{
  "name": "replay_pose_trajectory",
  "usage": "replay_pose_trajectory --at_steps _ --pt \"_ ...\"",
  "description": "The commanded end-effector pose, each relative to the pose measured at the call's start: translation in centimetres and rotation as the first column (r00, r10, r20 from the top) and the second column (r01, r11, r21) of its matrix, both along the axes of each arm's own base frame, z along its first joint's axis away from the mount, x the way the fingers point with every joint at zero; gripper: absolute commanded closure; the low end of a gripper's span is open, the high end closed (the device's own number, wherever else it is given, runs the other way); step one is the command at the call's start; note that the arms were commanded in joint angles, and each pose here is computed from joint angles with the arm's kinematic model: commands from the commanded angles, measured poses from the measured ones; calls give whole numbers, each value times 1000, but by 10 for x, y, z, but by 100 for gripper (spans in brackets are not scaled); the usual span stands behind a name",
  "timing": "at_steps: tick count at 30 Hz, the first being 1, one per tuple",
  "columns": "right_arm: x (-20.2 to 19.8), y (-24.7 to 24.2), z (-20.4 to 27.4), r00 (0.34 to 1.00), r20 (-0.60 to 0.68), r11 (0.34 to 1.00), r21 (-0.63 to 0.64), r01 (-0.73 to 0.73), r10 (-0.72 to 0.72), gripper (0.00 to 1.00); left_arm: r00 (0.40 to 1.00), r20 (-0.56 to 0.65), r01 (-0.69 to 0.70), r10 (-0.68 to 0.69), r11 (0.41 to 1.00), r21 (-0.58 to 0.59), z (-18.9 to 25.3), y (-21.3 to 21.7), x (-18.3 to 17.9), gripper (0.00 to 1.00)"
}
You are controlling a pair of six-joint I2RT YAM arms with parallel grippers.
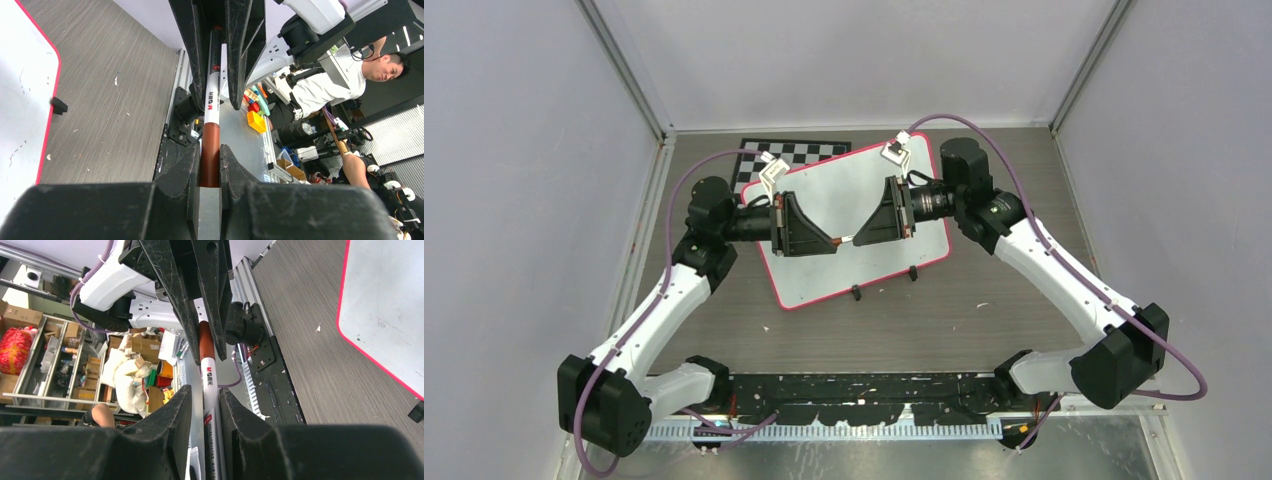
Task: Write a sentence on the whiteboard
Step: Open the whiteboard marker at the center of the board.
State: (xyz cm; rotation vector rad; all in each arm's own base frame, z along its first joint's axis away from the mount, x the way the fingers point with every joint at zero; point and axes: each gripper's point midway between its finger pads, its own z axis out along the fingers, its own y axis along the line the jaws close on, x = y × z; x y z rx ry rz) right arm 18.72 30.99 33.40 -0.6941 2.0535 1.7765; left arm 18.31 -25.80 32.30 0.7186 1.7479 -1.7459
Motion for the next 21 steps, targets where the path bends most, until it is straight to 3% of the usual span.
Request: replay_pose_trajectory --at_steps 1,6,10,21 --pt "-5 10 23 997 68 997 69 -37 33 71 999 32 -12 13 1000 -10 3 -8 4 100" --pt "-4 10 21 997 74 997 64 -40 35 83 1000 30 -6 6 1000 -8 2 -9 3 100" --pt "-4 8 17 995 93 998 45 -39 35 99 999 35 -11 12 1000 -6 1 -8 4 100" --pt "28 -36 19 989 101 994 39 106 -109 100 994 60 -94 93 996 7 -2 17 22 100"
